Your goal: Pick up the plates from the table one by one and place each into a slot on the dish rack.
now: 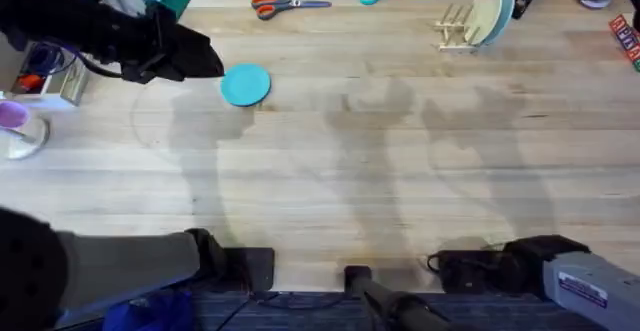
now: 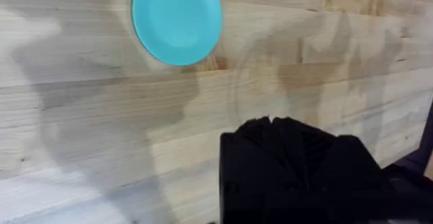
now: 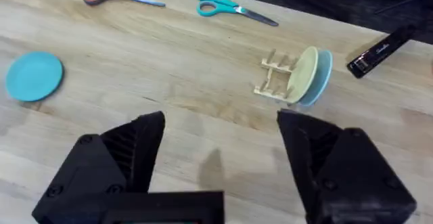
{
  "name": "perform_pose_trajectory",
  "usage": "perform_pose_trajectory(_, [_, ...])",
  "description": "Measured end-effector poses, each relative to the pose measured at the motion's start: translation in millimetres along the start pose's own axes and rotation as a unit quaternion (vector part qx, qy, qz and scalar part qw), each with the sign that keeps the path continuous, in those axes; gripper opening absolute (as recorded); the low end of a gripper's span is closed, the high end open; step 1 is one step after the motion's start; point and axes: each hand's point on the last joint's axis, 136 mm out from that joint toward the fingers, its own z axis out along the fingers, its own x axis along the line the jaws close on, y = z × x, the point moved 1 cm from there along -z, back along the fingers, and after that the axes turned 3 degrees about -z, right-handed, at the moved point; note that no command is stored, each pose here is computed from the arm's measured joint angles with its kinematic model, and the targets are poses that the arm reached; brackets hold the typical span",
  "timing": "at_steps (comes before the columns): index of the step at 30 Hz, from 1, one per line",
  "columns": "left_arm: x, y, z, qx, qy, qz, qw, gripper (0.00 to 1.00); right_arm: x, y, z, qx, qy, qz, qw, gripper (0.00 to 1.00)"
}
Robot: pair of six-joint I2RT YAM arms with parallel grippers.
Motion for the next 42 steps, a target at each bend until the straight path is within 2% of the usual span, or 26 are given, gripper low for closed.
perform_pose_trajectory(4, [11.3,7.0,8,0.003,-0.004,-0.005,1.0,0.042,0,0,0,0.0,0.0,0.0,1.0,0.995])
perform_pose_trajectory(10, [18.8,18.7,19,-0.001,-0.017,-0.001,1.0,0.041,0,0,0,0.0,0.0,0.0,1.0,0.994])
perform_pose_trajectory(22, [36.4,26.7,44,0.018,-0.027,-0.016,0.999,0.041,0,0,0,0.0,0.0,0.0,1.0,0.994])
perform_pose_trajectory(35, [58.6,32.1,31,-0.006,-0.019,-0.043,0.999,0.04,0,0,0,0.0,0.0,0.0,1.0,0.995])
perform_pose_trajectory(42, [63.9,33.4,38,-0.001,-0.02,-0.048,0.999,0.04,0,0,0,0.0,0.0,0.0,1.0,0.994])
